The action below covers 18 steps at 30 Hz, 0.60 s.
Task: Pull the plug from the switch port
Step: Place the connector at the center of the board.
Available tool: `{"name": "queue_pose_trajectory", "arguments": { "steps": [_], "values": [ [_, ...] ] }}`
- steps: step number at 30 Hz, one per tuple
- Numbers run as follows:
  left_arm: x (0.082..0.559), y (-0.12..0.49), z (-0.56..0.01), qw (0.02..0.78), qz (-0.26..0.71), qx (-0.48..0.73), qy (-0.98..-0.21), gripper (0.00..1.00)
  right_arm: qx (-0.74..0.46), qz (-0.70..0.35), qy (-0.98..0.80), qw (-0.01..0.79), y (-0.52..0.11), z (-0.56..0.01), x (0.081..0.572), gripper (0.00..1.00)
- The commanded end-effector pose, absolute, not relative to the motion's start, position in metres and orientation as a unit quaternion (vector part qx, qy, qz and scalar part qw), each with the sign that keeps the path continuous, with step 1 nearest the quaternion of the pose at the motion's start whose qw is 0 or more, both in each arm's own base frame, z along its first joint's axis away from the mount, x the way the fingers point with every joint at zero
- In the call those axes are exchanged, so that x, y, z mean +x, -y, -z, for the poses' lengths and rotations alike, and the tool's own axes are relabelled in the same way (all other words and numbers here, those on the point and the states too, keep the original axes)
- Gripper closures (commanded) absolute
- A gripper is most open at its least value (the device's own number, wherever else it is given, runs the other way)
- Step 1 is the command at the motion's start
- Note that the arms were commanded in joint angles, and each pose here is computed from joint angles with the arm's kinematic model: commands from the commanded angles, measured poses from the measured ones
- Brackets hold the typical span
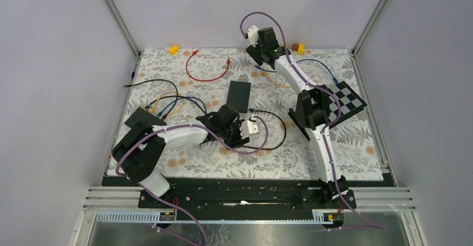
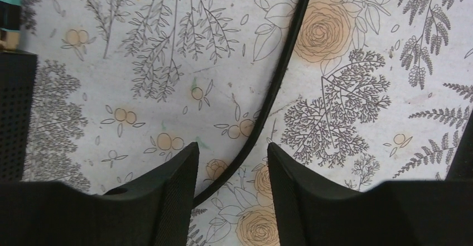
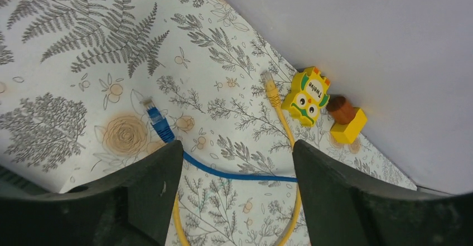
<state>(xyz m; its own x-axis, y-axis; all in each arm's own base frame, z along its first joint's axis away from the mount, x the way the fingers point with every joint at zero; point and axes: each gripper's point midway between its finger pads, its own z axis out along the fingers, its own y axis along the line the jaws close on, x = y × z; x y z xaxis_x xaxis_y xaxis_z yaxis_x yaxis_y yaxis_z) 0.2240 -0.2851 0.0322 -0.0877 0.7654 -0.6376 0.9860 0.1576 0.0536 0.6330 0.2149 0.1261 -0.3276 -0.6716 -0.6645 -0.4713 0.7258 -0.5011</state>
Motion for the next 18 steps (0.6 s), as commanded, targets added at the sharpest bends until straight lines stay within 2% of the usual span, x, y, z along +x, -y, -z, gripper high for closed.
{"name": "queue_pose_trajectory", "arguments": {
  "steps": [1,3,5,13,18],
  "values": [
    [0.236,0.291,-0.053,0.323,0.193,0.607,-0.700,0.47,-0.316,0.061,-0.791,0.520,-0.224,-0.215,0.616,0.14],
    [0.237,0.290,-0.055,0.326,0.191,0.606,-0.700,0.44,-0.314,0.046,-0.795,0.517,-0.226,-0.219,0.608,0.05],
    [0.237,0.290,-0.056,0.328,0.190,0.604,-0.701,0.41,-0.308,0.029,-0.801,0.512,-0.227,-0.220,0.600,0.00],
    [0.240,0.291,-0.067,0.345,0.189,0.598,-0.698,0.30,-0.275,-0.084,-0.828,0.481,-0.225,-0.228,0.564,0.00],
    [0.246,0.290,-0.077,0.367,0.183,0.586,-0.699,0.16,-0.244,-0.169,-0.839,0.456,-0.215,-0.232,0.541,0.00]
  ]
}}
